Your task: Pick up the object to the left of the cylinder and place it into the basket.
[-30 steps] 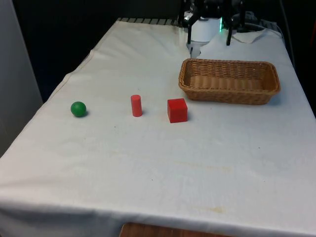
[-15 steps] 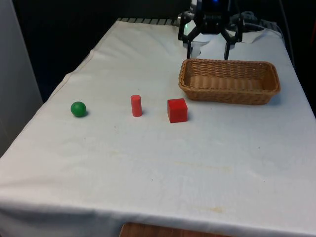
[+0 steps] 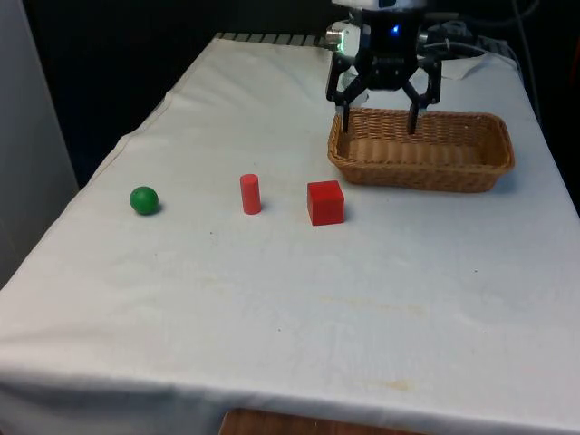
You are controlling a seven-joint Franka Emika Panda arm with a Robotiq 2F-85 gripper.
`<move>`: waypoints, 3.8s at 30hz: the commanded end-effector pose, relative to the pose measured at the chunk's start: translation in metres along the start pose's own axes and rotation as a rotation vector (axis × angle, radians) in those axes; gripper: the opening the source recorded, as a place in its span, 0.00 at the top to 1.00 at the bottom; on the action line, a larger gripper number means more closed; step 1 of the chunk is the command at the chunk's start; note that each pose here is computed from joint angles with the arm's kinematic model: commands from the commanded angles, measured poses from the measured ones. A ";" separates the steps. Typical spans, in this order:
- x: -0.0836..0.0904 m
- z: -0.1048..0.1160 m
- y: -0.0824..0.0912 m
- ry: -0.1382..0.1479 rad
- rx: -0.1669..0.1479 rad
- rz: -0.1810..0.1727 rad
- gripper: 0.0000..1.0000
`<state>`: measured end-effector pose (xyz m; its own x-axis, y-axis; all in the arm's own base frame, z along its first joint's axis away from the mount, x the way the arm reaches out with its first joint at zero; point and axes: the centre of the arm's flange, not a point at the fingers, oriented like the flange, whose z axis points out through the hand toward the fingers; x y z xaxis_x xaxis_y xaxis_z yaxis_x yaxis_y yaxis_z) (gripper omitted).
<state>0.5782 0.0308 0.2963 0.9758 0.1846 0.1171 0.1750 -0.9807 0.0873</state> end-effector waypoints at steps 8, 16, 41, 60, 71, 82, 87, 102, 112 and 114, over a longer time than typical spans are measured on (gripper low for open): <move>-0.003 0.017 -0.004 0.025 -0.010 -0.017 0.00; -0.009 0.041 0.004 0.035 -0.041 -0.039 0.00; -0.023 0.092 0.041 0.025 -0.073 -0.076 0.00; -0.029 0.119 0.057 0.002 -0.068 -0.062 0.00; -0.030 0.119 0.058 -0.002 -0.072 -0.060 0.77; -0.030 0.119 0.058 -0.003 -0.072 -0.058 0.98; -0.030 0.117 0.058 -0.003 -0.073 -0.058 0.98; -0.026 0.098 0.063 0.015 -0.075 -0.054 0.98; -0.023 0.082 0.066 0.039 -0.070 -0.054 0.98; -0.023 0.079 0.067 0.043 -0.068 -0.053 0.98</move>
<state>0.5793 -0.0429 0.2196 0.9576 0.2400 0.1595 0.2159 -0.9641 0.1547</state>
